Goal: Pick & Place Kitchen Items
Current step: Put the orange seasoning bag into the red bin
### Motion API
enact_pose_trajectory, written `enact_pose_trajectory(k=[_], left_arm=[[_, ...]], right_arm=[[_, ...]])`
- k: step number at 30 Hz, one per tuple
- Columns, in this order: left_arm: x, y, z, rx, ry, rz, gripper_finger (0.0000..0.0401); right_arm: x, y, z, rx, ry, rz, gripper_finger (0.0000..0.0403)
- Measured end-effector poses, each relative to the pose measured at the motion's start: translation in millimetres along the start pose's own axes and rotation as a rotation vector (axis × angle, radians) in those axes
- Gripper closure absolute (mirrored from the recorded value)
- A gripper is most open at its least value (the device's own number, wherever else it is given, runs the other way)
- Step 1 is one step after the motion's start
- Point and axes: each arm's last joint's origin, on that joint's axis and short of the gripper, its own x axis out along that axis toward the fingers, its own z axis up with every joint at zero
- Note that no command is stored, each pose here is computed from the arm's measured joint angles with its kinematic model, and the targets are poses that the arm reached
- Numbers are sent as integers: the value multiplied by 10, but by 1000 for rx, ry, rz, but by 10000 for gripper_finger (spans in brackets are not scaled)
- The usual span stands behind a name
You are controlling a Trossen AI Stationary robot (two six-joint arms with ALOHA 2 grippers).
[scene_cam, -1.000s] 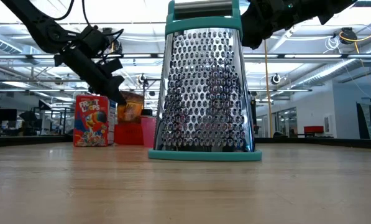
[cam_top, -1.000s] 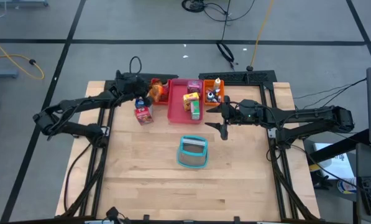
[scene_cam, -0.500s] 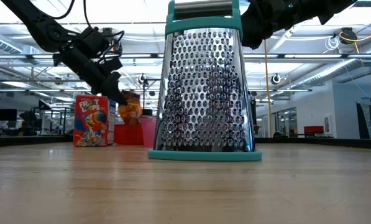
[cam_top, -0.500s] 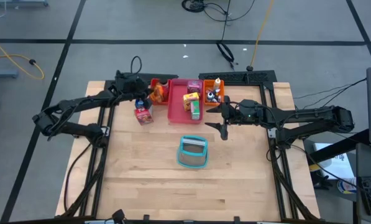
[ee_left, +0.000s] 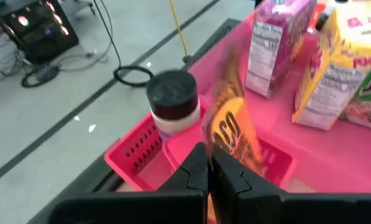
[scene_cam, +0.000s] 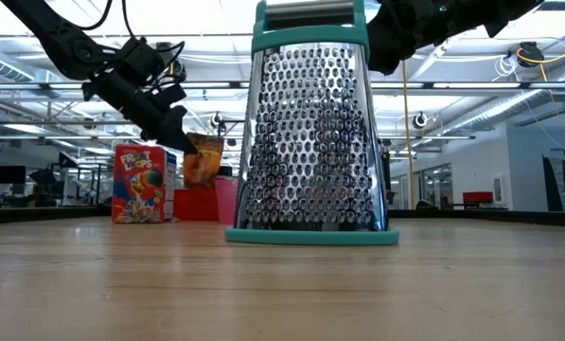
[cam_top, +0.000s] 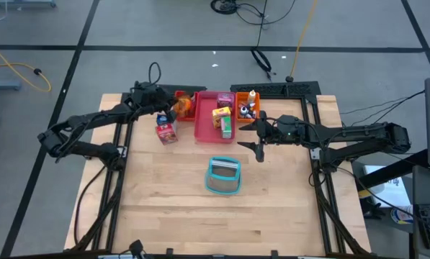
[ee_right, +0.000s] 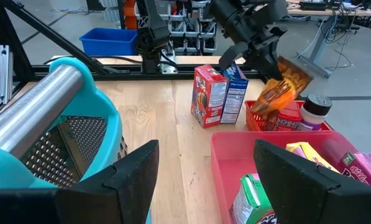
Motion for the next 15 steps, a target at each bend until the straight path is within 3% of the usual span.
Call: enact_pose_trajectory(k=[6,10,15], left_arm=[[6,-37,-73,8,36,-11,401],[6,-10,-128,17,51,66,401],[2,31,-99,5,-2,83,401]], right_arm=[[0,0,0,0,0,0,149],[0,0,0,0,0,0,149],[0,1,0,0,0,0,149]])
